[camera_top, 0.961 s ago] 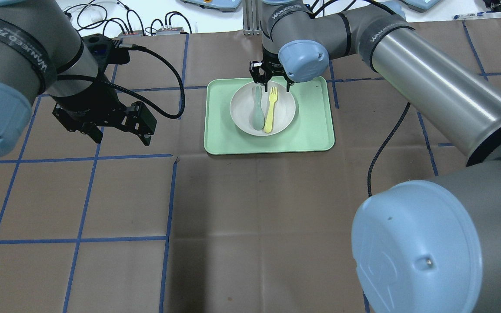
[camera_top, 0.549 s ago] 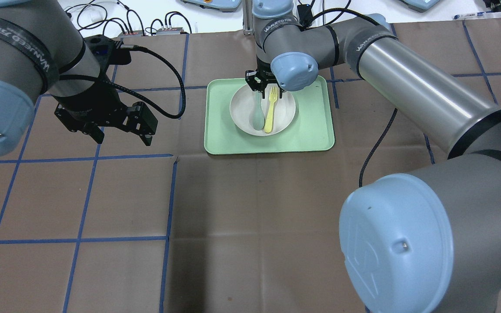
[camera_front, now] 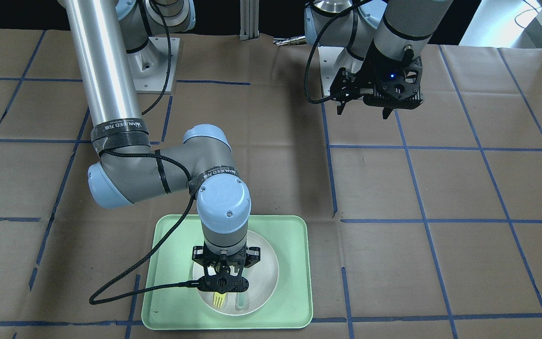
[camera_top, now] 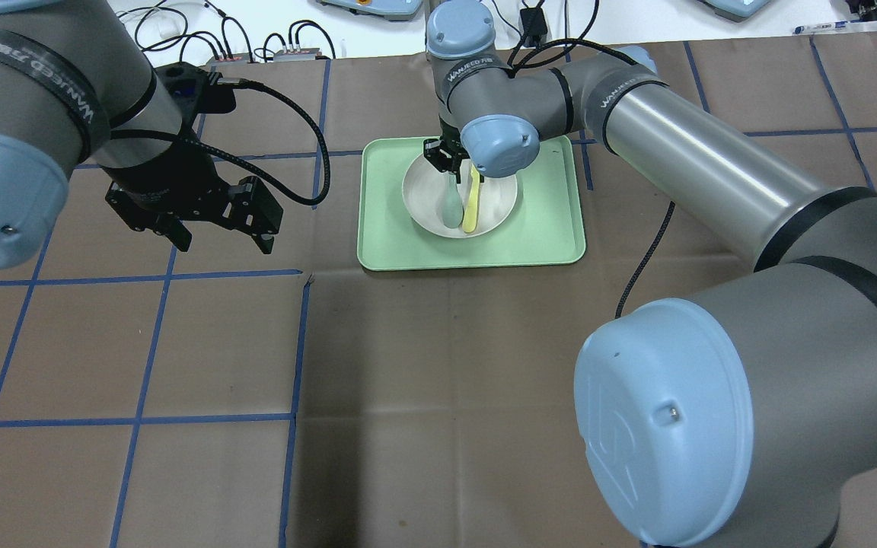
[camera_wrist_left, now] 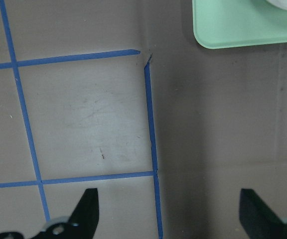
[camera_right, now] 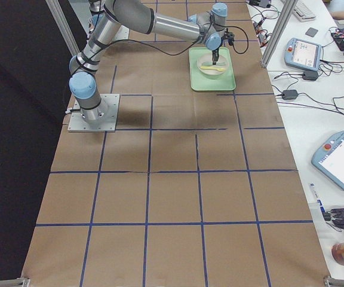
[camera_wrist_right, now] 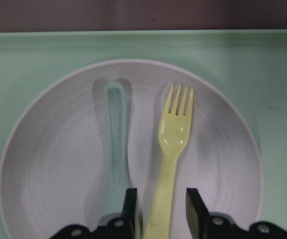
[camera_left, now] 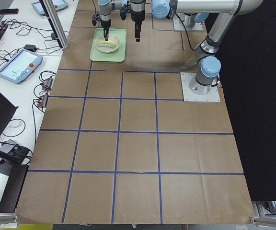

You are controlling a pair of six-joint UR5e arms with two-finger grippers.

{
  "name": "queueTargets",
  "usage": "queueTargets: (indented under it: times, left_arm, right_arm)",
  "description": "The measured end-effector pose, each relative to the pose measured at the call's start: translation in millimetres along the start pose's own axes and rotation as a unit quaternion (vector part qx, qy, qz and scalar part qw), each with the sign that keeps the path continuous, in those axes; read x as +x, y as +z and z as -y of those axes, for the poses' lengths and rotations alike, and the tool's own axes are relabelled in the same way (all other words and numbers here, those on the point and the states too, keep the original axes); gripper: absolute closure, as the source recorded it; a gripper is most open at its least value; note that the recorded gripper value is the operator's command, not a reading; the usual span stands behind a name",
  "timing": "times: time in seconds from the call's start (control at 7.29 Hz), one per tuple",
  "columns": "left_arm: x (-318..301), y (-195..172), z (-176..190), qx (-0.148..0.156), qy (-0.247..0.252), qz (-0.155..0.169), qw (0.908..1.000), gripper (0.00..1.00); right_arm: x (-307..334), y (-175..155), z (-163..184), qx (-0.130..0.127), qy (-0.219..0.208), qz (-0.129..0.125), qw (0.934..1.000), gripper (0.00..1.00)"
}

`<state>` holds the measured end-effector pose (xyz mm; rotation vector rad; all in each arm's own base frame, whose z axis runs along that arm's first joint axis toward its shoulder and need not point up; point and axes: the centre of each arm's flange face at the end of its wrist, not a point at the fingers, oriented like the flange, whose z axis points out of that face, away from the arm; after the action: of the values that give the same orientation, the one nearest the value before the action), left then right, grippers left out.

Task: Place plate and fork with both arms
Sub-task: 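Close the right gripper on the yellow fork's handle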

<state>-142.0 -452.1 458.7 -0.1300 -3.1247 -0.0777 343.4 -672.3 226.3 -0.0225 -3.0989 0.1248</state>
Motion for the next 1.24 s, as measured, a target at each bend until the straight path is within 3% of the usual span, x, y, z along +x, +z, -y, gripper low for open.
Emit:
queueTargets:
  times: [0.82,0.96,1.24]
  left_arm:
    - [0,2,2,-0.002,0.0,-0.001,1.0,0.0]
    - [0,2,2,-0.002,0.0,-0.001,1.0,0.0]
    - [0,1,1,-0.001,0.0,-0.001,1.0,0.0]
  right_arm:
    - [0,36,-5,-0.027,-0.001,-0.007,0.9996,0.55]
    - [0,38,-5,-0.028,-0.001,-0.007,0.9996,0.58]
    - [0,38,-5,-0.028,-0.001,-0.007,0.9996,0.82]
